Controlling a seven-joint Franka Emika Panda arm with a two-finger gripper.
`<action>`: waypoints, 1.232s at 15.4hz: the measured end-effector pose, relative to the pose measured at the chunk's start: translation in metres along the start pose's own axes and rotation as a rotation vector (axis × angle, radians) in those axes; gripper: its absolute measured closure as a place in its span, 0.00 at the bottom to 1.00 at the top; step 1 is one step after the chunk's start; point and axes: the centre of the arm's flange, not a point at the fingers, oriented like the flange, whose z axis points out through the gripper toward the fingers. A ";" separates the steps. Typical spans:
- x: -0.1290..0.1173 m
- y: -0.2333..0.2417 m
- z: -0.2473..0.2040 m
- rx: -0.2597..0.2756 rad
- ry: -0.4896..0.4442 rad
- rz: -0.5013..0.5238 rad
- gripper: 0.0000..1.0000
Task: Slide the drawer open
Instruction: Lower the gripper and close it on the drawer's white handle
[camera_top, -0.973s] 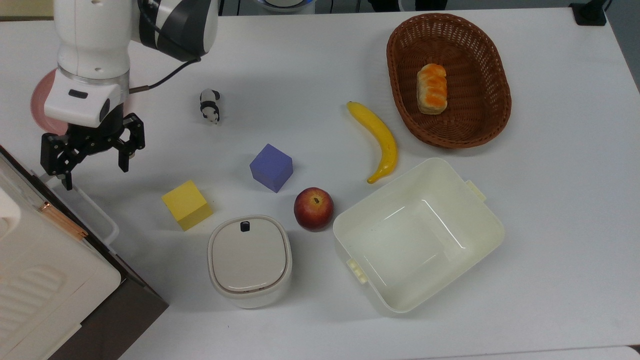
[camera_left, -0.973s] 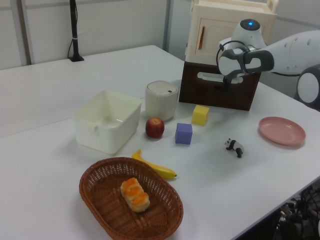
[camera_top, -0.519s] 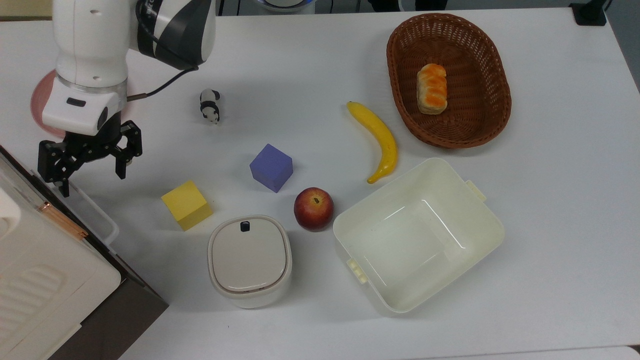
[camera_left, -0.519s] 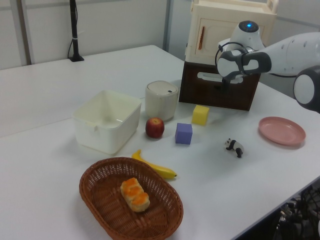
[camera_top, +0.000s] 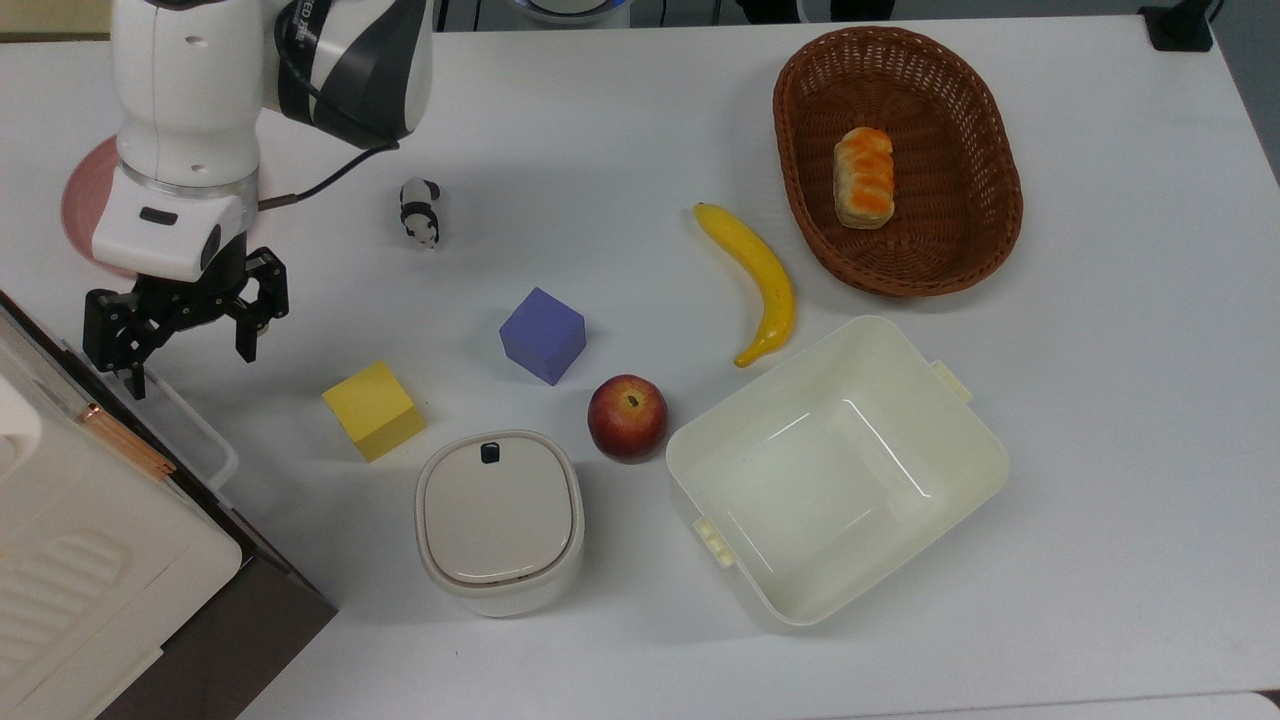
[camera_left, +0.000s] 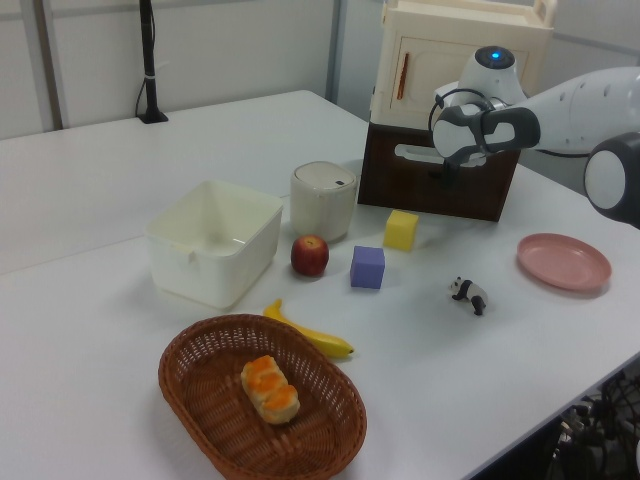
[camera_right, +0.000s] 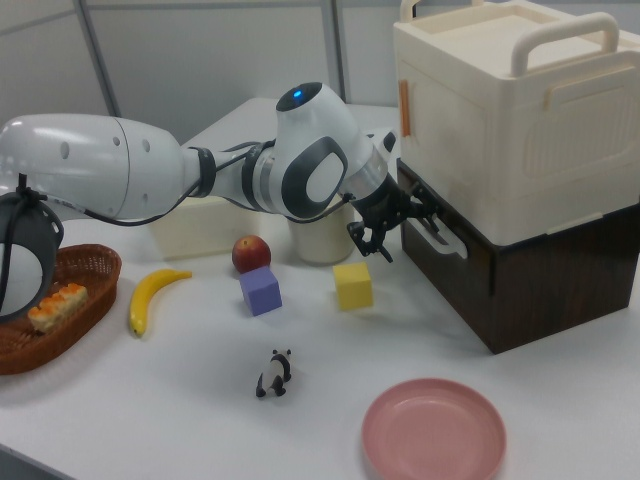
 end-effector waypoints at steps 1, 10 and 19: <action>0.000 -0.001 0.001 0.000 -0.004 -0.005 0.00; 0.002 -0.004 0.006 -0.006 -0.023 -0.037 0.03; 0.002 -0.004 0.006 -0.011 -0.029 -0.048 0.18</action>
